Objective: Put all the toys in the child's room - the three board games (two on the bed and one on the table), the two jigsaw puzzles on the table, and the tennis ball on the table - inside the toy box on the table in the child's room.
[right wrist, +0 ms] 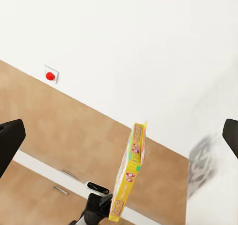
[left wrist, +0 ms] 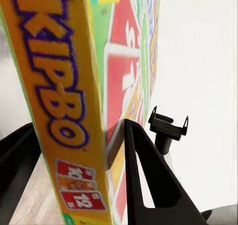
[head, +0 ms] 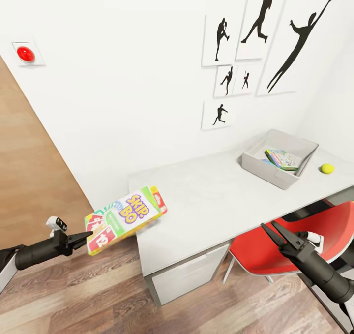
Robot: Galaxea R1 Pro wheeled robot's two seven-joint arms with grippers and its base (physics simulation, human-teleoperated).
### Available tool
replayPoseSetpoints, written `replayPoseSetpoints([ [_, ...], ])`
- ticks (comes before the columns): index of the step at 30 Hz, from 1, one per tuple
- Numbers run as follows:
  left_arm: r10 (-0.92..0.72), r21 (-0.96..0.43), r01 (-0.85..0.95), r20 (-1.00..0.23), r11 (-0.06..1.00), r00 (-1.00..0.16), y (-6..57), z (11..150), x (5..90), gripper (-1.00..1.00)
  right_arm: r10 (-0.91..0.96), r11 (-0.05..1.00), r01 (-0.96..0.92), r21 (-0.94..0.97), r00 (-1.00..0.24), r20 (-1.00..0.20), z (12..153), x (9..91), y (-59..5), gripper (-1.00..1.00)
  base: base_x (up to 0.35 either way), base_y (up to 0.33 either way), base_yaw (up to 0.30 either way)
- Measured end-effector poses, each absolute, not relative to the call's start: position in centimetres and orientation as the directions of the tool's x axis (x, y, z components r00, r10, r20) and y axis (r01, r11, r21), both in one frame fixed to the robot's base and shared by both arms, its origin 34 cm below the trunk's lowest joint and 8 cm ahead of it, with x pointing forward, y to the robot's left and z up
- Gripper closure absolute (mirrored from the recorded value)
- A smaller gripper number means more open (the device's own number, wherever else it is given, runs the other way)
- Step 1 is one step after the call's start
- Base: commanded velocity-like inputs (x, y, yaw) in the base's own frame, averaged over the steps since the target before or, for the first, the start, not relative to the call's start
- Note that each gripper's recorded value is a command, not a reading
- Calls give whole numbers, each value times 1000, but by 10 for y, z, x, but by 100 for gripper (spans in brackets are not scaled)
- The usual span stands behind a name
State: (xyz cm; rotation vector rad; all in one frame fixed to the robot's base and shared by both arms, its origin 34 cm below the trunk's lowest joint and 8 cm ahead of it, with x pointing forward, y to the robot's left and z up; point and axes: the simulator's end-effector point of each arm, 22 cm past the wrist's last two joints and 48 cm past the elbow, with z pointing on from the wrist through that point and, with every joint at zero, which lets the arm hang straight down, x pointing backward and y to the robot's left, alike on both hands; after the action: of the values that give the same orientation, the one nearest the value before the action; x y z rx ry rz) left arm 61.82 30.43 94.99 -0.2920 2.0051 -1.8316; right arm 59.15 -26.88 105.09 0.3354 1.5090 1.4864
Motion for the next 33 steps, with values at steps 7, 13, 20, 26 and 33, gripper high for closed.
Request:
replayPoseSetpoints([
  [7,-390,-983,162,-184,89,-902,298,973,615,100,754,232,-413,881,-495,-431,1057,591,-269,-100,0,0,0],
  [13,-386,-983,161,-183,89,-904,297,980,613,100,756,238,-415,878,-489,-436,1064,590,-270,-100,0,0,0],
  [20,-385,-983,161,-183,90,-904,297,986,610,100,756,239,-415,878,-488,-437,1071,588,-270,-100,0,0,0],
  [26,-385,-983,161,-183,91,-904,297,991,608,100,757,239,-415,878,-486,-436,1076,586,-271,-100,0,0,0],
  [33,-384,-983,160,-184,93,-905,297,996,606,100,747,348,-278,895,-495,-444,1048,596,-283,-100,0,0,0],
])
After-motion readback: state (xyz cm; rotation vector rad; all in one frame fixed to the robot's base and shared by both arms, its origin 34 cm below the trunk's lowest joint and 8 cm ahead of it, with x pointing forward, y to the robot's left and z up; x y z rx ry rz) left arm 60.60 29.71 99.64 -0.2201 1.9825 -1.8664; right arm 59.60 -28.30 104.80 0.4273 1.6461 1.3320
